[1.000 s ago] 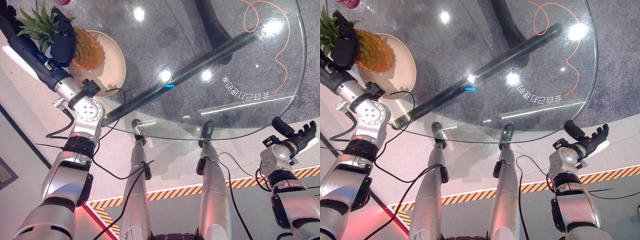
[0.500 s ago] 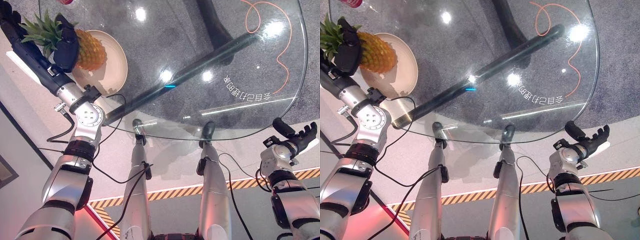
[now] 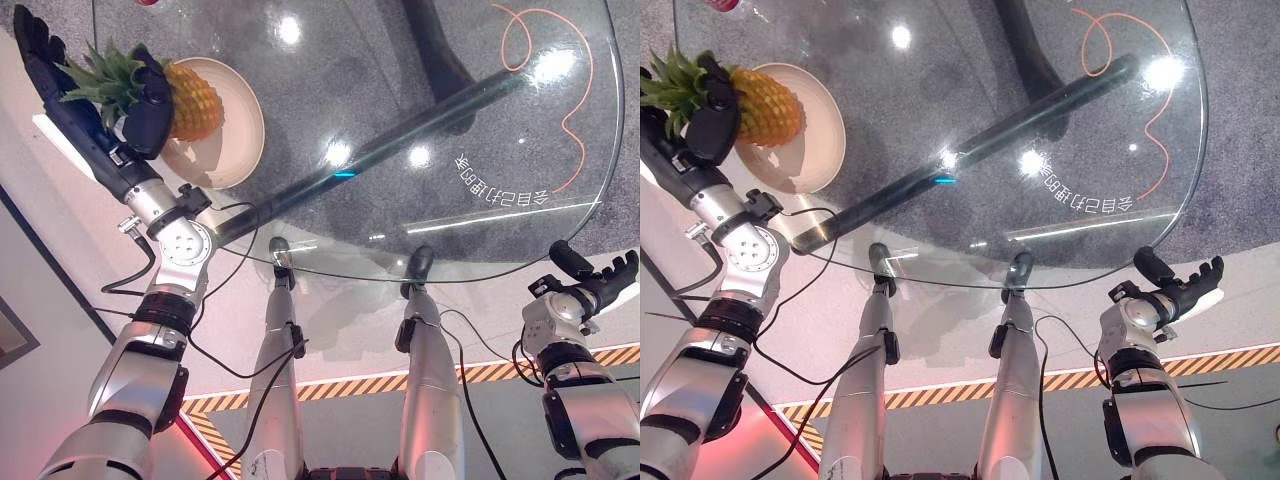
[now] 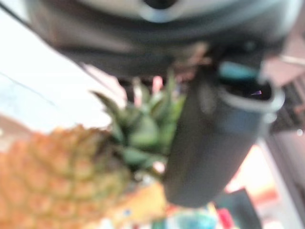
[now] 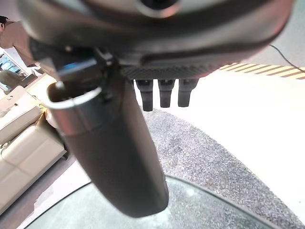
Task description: Pick up the fruit to the plate
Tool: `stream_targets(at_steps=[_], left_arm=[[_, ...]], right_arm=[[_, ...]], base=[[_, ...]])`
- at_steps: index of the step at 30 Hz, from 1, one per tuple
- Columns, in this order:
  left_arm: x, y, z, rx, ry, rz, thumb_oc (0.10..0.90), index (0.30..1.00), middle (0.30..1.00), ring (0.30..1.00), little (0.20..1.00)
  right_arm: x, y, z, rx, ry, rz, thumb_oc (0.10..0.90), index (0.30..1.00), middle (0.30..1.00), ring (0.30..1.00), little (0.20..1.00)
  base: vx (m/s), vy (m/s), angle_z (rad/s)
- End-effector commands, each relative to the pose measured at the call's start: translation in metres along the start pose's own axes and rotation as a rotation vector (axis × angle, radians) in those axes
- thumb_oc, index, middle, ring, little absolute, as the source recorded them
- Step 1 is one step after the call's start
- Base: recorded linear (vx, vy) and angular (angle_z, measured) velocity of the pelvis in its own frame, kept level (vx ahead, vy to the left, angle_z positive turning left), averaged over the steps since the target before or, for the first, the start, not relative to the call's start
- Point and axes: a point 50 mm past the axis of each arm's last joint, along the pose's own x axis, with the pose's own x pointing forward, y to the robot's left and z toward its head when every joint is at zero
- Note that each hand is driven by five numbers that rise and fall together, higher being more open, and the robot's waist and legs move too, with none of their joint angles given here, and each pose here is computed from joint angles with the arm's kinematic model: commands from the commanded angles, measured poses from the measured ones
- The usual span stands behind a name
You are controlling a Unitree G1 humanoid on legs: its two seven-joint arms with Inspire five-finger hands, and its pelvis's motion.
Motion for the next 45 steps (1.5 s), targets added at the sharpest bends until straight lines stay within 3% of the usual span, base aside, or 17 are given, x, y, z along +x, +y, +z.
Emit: stream_targets(at_steps=[1,25,45], left_arm=[[0.015,0.005,0.013,-0.060,-0.078,0.042,0.800,0.900,0.900,0.900,0.900],[0.007,0.009,0.010,-0.078,-0.056,-0.029,0.800,0.900,0.900,0.900,0.900],[0.008,-0.009,0.029,-0.174,-0.135,-0.110,0.800,0.900,0.900,0.900,0.900]], right_arm=[[0.015,-0.004,0.036,0.109,-0.092,-0.053,0.800,0.900,0.900,0.900,0.900],[0.019,-0.017,0.031,0.105,-0.083,-0.085,0.800,0.900,0.900,0.900,0.900],[0.021,-0.013,0.038,0.127,-0.092,-0.078,0.800,0.900,0.900,0.900,0.900]], base=[[-0.02,-0.032,0.04],[-0.01,-0.021,0.06],[0.00,0.000,0.00]])
